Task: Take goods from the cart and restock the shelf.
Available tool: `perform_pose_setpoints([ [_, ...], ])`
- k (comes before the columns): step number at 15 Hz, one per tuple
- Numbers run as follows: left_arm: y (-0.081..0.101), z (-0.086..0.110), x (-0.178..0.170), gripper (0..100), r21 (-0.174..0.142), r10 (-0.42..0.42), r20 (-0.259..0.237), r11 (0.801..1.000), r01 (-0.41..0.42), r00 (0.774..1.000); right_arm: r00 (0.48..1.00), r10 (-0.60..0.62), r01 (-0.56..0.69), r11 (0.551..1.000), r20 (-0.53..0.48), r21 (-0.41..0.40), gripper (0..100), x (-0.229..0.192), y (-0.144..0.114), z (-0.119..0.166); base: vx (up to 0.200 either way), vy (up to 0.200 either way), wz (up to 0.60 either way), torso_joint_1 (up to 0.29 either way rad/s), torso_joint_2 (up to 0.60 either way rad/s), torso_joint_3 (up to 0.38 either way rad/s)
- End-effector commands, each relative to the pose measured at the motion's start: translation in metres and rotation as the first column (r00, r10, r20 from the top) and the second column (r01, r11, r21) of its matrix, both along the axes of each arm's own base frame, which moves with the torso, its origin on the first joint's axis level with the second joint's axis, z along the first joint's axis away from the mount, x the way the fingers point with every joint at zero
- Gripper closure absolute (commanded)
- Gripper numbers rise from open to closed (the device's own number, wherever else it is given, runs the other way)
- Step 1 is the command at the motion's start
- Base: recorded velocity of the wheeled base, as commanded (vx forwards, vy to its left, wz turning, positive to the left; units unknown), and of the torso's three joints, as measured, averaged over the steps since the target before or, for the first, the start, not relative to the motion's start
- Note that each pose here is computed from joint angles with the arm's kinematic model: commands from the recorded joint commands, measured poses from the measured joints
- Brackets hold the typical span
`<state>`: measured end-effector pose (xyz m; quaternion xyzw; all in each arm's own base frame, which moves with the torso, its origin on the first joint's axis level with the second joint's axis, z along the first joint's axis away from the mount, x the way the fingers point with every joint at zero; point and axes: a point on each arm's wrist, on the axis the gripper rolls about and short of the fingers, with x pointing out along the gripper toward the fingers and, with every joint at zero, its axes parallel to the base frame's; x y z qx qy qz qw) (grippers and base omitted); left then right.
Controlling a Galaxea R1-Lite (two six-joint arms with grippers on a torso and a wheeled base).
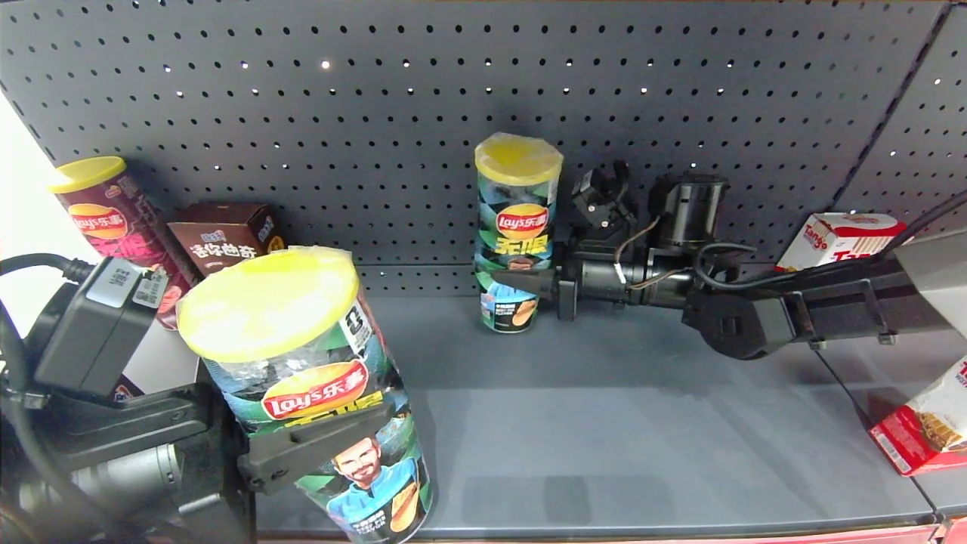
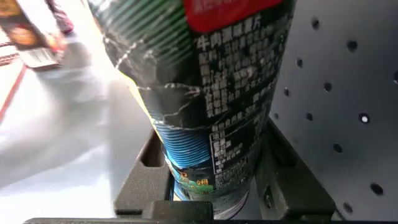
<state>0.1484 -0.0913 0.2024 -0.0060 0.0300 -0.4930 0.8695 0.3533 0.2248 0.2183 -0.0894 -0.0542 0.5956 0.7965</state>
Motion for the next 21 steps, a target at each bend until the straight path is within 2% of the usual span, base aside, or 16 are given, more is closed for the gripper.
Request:
perform_pose_setpoints([
  [1, 0.000, 0.000, 0.000, 100, 0.000, 0.000, 0.000, 1.000, 0.000, 1.000, 0.999, 0.019, -0.019, 1.000, 0.032, 0.015, 100, -0.033, -0.011, 0.023, 0.000, 0.000, 0.00, 0.000, 0.00, 0.000],
  [2, 0.000, 0.000, 0.000, 100, 0.000, 0.001, -0.001, 1.000, -0.001, 1.000, 0.999, 0.037, -0.037, 0.999, 0.024, 0.010, 100, -0.050, -0.013, 0.023, 0.000, 0.000, 0.00, 0.000, 0.00, 0.000],
  [3, 0.000, 0.000, 0.000, 100, 0.000, 0.001, -0.001, 1.000, -0.001, 1.000, 0.999, 0.037, -0.037, 0.999, 0.024, 0.010, 100, -0.050, -0.013, 0.023, 0.000, 0.000, 0.00, 0.000, 0.00, 0.000],
  [5, 0.000, -0.001, 0.000, 100, 0.001, 0.001, -0.002, 1.000, -0.001, 1.000, 1.000, 0.022, -0.022, 1.000, 0.015, 0.008, 100, -0.083, -0.011, 0.012, 0.000, 0.000, 0.00, 0.000, 0.00, 0.000],
  [10, 0.000, -0.001, 0.000, 100, 0.001, 0.003, -0.005, 1.000, -0.003, 1.000, 0.998, 0.052, -0.053, 0.998, -0.036, -0.028, 100, -0.119, -0.016, -0.021, 0.000, 0.000, 0.00, 0.000, 0.00, 0.000],
  [14, -0.001, -0.002, 0.001, 100, 0.003, 0.003, -0.012, 1.000, -0.003, 1.000, 0.997, 0.056, -0.059, 0.997, -0.057, -0.045, 100, -0.128, -0.022, -0.040, 0.000, 0.000, 0.00, 0.000, 0.00, 0.000],
  [21, 0.001, -0.003, 0.002, 100, 0.005, 0.011, -0.017, 1.000, -0.011, 1.000, 0.995, 0.056, -0.062, 0.995, -0.088, -0.073, 100, -0.133, -0.026, -0.054, 0.000, 0.000, 0.00, 0.000, 0.00, 0.000],
])
